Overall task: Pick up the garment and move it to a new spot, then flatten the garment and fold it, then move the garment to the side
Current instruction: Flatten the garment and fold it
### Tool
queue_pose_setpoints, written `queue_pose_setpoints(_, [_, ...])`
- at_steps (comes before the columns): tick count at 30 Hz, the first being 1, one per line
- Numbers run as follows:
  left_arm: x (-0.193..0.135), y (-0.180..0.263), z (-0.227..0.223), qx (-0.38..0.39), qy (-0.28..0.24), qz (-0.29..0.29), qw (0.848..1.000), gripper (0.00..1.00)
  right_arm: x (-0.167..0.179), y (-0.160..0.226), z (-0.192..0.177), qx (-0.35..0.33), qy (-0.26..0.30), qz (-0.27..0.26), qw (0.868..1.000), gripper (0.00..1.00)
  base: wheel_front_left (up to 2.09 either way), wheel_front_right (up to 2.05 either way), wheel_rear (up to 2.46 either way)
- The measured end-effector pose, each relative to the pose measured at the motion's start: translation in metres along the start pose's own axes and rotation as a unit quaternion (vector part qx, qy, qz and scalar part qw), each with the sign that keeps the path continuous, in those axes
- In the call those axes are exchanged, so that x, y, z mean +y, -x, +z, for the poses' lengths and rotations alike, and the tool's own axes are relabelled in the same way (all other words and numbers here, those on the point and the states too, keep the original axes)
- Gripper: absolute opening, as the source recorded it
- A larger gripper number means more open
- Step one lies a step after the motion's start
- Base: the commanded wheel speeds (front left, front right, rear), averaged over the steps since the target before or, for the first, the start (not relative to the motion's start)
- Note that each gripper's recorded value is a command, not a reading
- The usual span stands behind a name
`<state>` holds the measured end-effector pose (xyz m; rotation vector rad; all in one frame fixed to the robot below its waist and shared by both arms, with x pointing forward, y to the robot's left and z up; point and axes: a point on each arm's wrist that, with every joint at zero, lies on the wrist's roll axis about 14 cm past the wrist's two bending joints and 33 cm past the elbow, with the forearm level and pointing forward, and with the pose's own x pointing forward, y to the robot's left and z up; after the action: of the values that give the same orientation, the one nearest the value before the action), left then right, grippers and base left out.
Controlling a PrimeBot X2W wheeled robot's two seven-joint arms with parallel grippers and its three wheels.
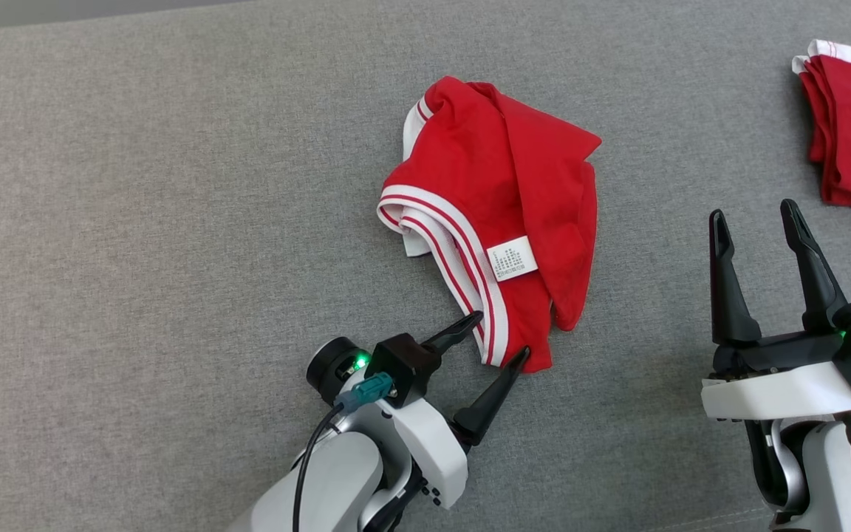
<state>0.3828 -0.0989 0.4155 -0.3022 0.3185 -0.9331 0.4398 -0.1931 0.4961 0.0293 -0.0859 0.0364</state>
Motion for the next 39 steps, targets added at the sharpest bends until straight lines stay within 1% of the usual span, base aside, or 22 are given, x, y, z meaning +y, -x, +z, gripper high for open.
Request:
queue_pose_setpoints(3, [-0.001,-0.001,-0.008,0.019,-0.002,-0.004,1.0,1.0,0.0,0.0,-0.001,0.002,0.0,-0.001,1.0,1.0,0.0,0.0,0.0])
queue_pose_setpoints(4, [-0.002,-0.001,-0.008,0.02,0.001,-0.006,1.0,0.53,-0.001,0.001,-0.001,0.002,0.0,-0.001,1.0,1.0,0.0,0.0,0.0])
queue_pose_setpoints(5, [-0.003,-0.002,-0.008,0.02,0.002,-0.009,1.0,0.21,-0.001,0.0,-0.001,0.002,0.0,-0.001,1.0,1.0,0.0,0.0,0.0])
queue_pose_setpoints(6, [-0.005,-0.002,-0.008,0.02,0.002,-0.012,1.0,0.0,-0.001,0.0,-0.001,0.001,0.0,-0.001,1.0,1.0,0.0,0.0,0.0])
queue_pose_setpoints(11, [-0.01,-0.003,0.0,0.009,0.007,-0.018,1.0,0.0,0.001,0.0,0.002,-0.002,0.0,0.001,1.0,1.0,0.0,0.0,0.0])
queue_pose_setpoints(14, [-0.006,-0.001,0.008,-0.002,0.005,-0.01,1.0,0.0,0.003,0.0,0.004,-0.004,-0.001,0.004,1.0,1.0,0.0,0.0,0.0])
queue_pose_setpoints(16, [0.005,0.001,0.018,-0.017,0.001,0.01,1.0,0.0,0.006,0.001,0.005,-0.005,-0.001,0.008,1.0,1.0,0.0,0.0,0.0])
queue_pose_setpoints(18, [0.016,0.004,0.039,-0.046,-0.009,0.034,0.998,0.0,0.009,0.001,0.008,-0.008,-0.002,0.011,1.0,1.0,0.0,0.0,0.0])
queue_pose_setpoints(23, [0.045,0.024,0.085,-0.11,-0.047,0.097,0.988,0.0,0.017,0.002,0.016,-0.018,-0.006,0.022,1.0,1.0,0.0,0.0,0.0])
queue_pose_setpoints(27, [0.064,0.048,0.13,-0.173,-0.081,0.147,0.97,0.0,0.024,0.004,0.022,-0.026,-0.009,0.031,0.999,1.0,0.0,0.0,0.0])
queue_pose_setpoints(32, [0.072,0.085,0.194,-0.266,-0.126,0.191,0.936,0.0,0.032,0.006,0.028,-0.033,-0.011,0.041,0.999,1.0,0.0,0.0,0.0])
queue_pose_setpoints(33, [0.071,0.092,0.204,-0.282,-0.136,0.196,0.929,0.0,0.034,0.006,0.029,-0.034,-0.012,0.044,0.998,1.0,0.0,0.0,0.0])
queue_pose_setpoints(34, [0.065,0.103,0.222,-0.312,-0.148,0.196,0.918,0.0,0.036,0.007,0.031,-0.036,-0.013,0.047,0.998,1.0,0.0,0.0,0.0])
queue_pose_setpoints(37, [0.054,0.112,0.242,-0.344,-0.164,0.188,0.905,0.0,0.037,0.008,0.033,-0.038,-0.013,0.049,0.998,1.0,0.0,0.0,0.0])
queue_pose_setpoints(39, [0.051,0.113,0.246,-0.35,-0.167,0.184,0.903,0.0,0.037,0.009,0.034,-0.039,-0.013,0.049,0.998,1.0,0.0,0.0,0.0])
